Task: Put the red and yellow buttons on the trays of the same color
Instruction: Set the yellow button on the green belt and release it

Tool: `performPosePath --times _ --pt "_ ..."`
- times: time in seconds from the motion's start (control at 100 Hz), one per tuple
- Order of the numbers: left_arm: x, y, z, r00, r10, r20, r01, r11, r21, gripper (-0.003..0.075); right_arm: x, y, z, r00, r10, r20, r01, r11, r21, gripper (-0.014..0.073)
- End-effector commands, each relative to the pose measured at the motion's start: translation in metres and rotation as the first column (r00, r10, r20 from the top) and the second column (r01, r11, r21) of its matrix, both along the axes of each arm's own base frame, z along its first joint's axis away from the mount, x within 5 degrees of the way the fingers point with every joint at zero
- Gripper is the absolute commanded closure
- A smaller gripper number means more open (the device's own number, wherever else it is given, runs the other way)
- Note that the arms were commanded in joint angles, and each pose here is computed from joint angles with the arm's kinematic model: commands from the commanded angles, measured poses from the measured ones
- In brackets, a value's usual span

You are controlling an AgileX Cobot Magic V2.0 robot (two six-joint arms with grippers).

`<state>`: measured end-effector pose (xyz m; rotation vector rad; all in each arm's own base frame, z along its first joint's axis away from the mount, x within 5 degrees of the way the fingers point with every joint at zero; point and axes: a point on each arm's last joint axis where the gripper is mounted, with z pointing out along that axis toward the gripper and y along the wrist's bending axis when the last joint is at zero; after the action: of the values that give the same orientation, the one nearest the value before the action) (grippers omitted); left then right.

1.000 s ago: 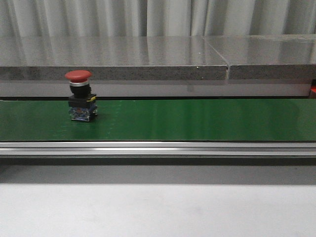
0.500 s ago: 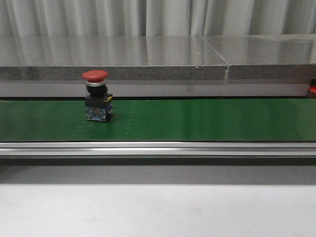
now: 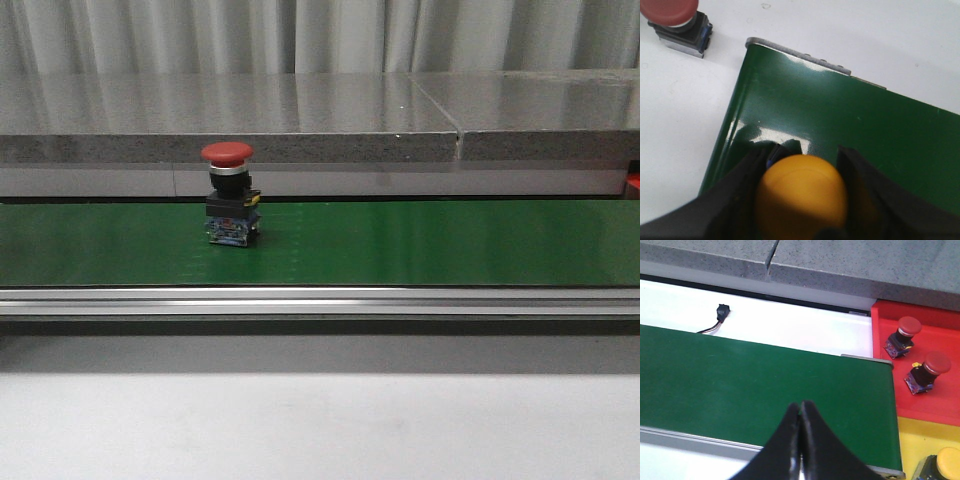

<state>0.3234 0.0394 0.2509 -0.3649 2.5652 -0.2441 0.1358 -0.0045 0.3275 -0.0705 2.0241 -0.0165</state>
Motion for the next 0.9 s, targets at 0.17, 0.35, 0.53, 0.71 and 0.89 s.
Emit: performPosePath --times 0.17,0.35,0.53,0.71,0.89 --pt "0.004 -0.003 0.024 0.993 -0.022 0.116 0.022 1.0 0.005 0.0033 0.001 0.0 0.015 0.996 -0.007 0.093 0.007 1.0 -0.005 0.0663" --pt "0.01 -0.007 0.041 0.981 -0.068 0.182 0.066 0.998 0.018 0.0055 0.001 0.0 0.015 0.996 -0.007 0.093 0.007 1.0 -0.005 0.0663" --pt "0.009 -0.024 0.072 0.944 -0.151 0.294 0.135 0.988 0.073 0.0076 0.001 0.0 0.015 0.996 -0.007 0.093 0.007 1.0 -0.005 0.0663" --pt "-0.017 -0.046 0.112 0.875 -0.222 0.43 0.182 0.974 0.133 0.0081 0.001 0.0 0.015 0.996 -0.007 0.093 0.007 1.0 -0.005 0.0663" --pt "-0.065 -0.051 0.145 0.806 -0.233 0.545 0.171 0.972 0.163 0.0081 0.001 0.0 0.015 0.996 -0.007 0.093 0.007 1.0 -0.005 0.0663"
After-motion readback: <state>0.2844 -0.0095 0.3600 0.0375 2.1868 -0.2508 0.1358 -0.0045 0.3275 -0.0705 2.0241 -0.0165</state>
